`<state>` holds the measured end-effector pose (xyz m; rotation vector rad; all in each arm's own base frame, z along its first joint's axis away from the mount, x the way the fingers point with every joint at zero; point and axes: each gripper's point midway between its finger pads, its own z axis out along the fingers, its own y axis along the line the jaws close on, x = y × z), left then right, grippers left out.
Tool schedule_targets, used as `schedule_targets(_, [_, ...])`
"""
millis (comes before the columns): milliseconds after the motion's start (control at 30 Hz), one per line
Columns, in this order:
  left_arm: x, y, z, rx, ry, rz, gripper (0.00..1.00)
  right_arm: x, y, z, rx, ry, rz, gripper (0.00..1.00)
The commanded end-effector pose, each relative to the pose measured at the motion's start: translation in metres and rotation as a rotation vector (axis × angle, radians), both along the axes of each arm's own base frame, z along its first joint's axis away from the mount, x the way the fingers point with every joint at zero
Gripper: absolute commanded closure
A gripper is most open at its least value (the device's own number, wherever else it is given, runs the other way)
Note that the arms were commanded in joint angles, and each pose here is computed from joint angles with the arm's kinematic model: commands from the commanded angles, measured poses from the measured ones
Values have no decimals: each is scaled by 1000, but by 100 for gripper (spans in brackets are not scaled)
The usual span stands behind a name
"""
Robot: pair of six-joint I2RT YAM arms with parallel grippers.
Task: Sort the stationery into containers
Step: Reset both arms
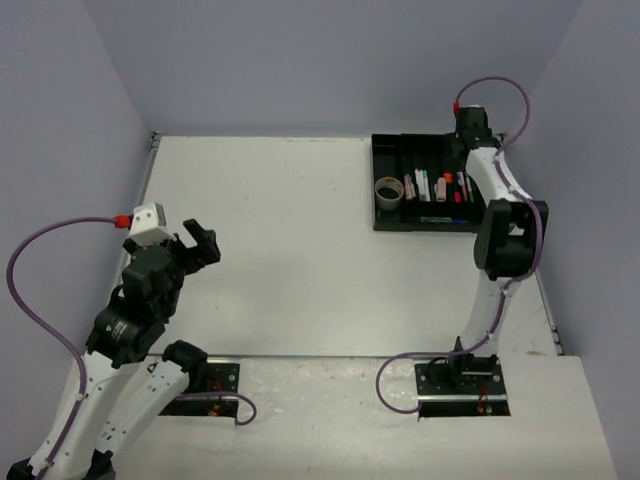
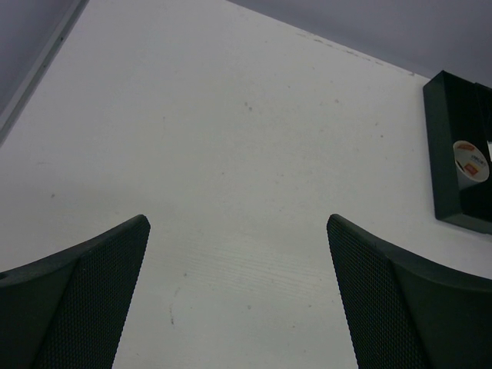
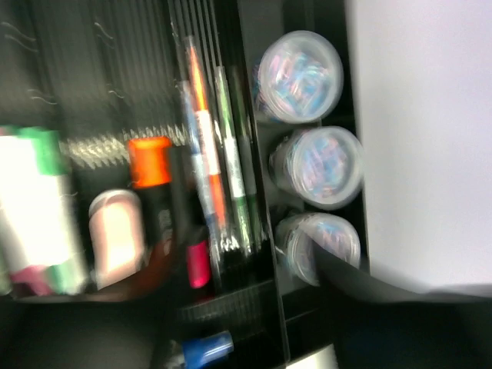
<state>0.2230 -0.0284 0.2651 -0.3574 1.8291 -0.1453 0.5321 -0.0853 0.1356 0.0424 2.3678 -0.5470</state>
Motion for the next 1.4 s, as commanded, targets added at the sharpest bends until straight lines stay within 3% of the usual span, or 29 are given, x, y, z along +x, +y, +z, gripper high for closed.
schedule_targets(0, [11,2,0,28,5,16,0,-58,85,132,114,-308,71,1])
schedule_targets(133, [14,4,-4,37,23,26,0,-123,133,138,169,-359,128,1])
schedule_targets(267, [18,-1,-8,42,39,6,0,-187,163,149,319,-431,166,1])
schedule_targets(400, [29,-13,-20,70,85,-44,0,-237,168,153,493,-477,193,1])
schedule_targets(567, [44,-27,-34,98,143,-108,0,-285,156,158,572,-580,256,1])
schedule_targets(933, [57,-21,-21,151,174,-76,0,-323,113,147,526,-625,120,1])
schedule_targets(1133, [56,-7,-23,177,176,-2,0,-330,112,147,535,-637,137,1])
schedule_targets(1367, [57,-11,-42,179,170,-56,0,-322,117,136,526,-629,152,1])
